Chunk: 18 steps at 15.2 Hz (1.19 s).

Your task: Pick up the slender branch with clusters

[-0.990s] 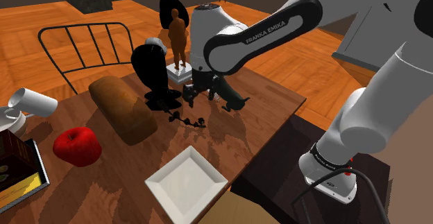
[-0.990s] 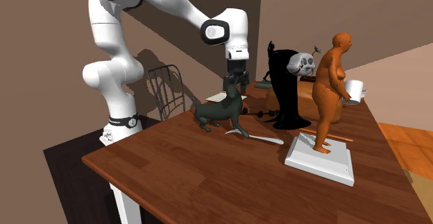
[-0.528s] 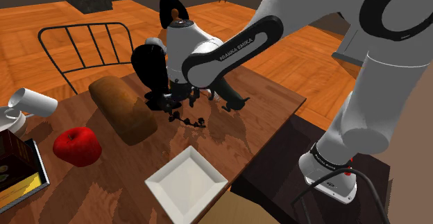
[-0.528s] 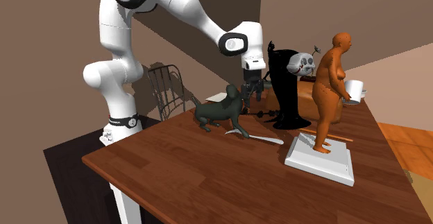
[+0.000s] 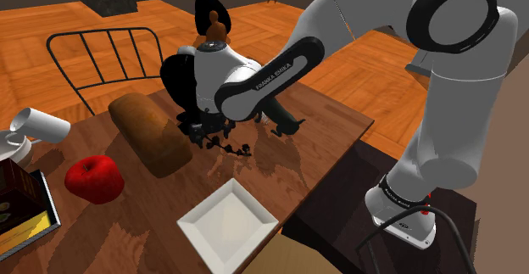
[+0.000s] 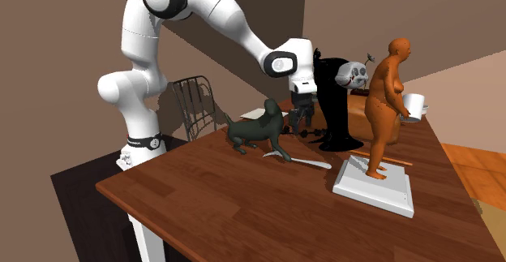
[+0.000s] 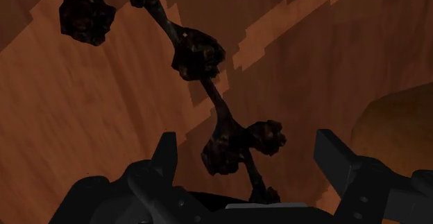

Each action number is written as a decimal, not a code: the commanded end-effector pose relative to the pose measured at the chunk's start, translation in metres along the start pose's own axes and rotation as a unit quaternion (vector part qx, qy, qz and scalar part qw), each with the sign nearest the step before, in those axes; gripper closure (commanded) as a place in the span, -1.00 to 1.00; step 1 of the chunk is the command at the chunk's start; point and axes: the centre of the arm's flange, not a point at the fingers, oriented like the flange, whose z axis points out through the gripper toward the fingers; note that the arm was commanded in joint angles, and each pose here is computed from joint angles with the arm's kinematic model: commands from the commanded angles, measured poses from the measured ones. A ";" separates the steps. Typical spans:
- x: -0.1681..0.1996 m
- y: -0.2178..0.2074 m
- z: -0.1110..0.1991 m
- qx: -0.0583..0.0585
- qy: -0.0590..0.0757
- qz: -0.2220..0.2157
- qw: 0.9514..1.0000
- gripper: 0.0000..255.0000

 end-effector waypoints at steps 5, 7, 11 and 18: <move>0.000 0.001 0.013 0.000 0.000 0.000 1.000 1.00; 0.000 0.000 0.013 0.000 0.000 0.000 1.000 1.00; 0.001 0.000 0.013 0.000 0.000 0.000 1.000 1.00; 0.001 -0.002 -0.013 0.000 0.000 0.000 1.000 1.00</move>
